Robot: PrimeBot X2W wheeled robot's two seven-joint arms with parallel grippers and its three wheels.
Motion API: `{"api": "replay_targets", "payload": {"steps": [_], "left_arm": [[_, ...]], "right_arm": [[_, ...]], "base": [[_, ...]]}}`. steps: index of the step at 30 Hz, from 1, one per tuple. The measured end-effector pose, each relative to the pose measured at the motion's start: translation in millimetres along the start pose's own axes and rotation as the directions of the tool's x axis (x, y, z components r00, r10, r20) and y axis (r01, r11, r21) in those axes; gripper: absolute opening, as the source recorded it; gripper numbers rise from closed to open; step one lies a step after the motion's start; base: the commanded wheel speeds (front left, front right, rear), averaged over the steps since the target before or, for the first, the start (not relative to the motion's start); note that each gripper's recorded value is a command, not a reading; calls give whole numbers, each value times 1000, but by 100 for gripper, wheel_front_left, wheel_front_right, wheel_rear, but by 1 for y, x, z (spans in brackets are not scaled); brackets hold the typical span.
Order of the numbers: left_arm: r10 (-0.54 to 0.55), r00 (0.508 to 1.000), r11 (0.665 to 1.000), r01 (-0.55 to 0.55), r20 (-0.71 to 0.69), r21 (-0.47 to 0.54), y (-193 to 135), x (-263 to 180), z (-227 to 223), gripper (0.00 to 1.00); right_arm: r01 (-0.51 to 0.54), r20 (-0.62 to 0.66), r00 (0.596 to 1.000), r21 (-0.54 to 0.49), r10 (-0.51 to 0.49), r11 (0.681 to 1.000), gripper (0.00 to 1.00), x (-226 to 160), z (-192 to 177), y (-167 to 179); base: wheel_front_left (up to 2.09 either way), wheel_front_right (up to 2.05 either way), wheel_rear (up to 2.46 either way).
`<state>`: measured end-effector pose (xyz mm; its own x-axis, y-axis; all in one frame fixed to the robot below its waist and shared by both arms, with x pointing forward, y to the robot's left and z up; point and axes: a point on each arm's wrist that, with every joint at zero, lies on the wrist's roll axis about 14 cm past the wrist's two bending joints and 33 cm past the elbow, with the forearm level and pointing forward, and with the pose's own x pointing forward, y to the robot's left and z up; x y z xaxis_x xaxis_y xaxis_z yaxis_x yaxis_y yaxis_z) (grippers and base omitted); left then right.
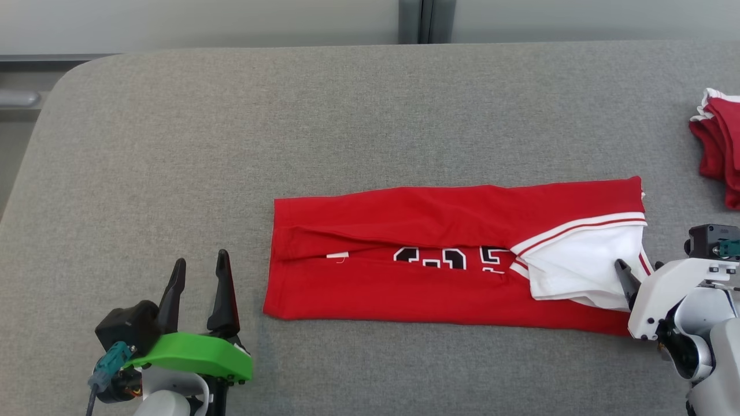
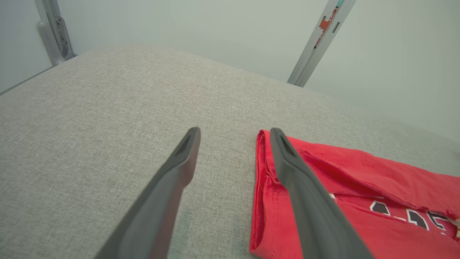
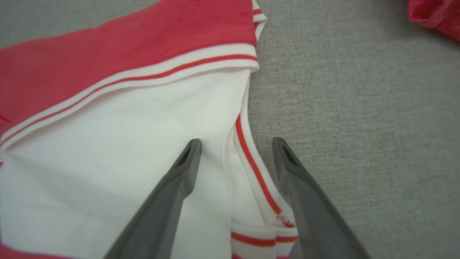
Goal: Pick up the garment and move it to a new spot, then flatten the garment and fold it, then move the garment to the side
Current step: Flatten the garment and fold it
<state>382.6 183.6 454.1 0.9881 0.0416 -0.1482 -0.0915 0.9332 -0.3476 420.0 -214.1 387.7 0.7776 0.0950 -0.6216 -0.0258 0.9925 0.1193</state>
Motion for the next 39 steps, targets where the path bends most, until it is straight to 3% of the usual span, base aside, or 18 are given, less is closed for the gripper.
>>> {"api": "replay_targets", "payload": {"steps": [4, 5, 6, 8, 9, 15, 22, 26, 29, 39], "left_arm": [[15, 1000, 1000, -15, 11, 2, 5, -3, 3, 100], [16, 1000, 1000, -16, 14, 2, 5, -3, 4, 100], [16, 1000, 1000, -16, 17, 2, 5, -4, 5, 100], [15, 1000, 1000, -15, 21, 2, 5, -4, 6, 100], [14, 1000, 1000, -14, 22, 3, 4, -4, 7, 100], [-2, 1000, 1000, 2, 28, 4, -2, -2, 8, 100], [-58, 997, 998, 57, 43, 6, -20, 3, 13, 100], [-85, 996, 996, 85, 38, 10, -30, 4, 11, 100], [-100, 994, 995, 100, 36, 8, -36, 3, 10, 100], [-91, 995, 996, 91, 44, 11, -32, -6, 12, 100]], "right_arm": [[-25, -48, 999, -12, 25, 1000, 100, 6, -8, 10], [-29, -58, 998, -19, 28, 999, 67, 7, -9, 11], [-32, -64, 998, -23, 30, 999, 47, 8, -10, 13], [-36, -57, 998, -28, 35, 999, 25, 10, -8, 15], [-39, -48, 998, -30, 37, 999, 0, 10, -6, 17], [-19, 17, 1000, -25, 19, 1000, 0, 9, 8, 10], [90, 134, 987, 0, -89, 996, 0, -15, 36, -41], [114, 169, 979, 22, -116, 993, 0, -28, 41, -52], [80, 206, 975, 42, -87, 996, 0, -33, 49, -41], [-175, 280, 944, -29, 177, 984, 0, -43, 77, 58]], "base": [[0, 0, 0], [0, 0, 0], [0, 0, 0], [0, 0, 0], [0, 0, 0], [0, 0, 0], [0, 0, 0], [0, 0, 0], [0, 0, 0], [0, 0, 0]]}}
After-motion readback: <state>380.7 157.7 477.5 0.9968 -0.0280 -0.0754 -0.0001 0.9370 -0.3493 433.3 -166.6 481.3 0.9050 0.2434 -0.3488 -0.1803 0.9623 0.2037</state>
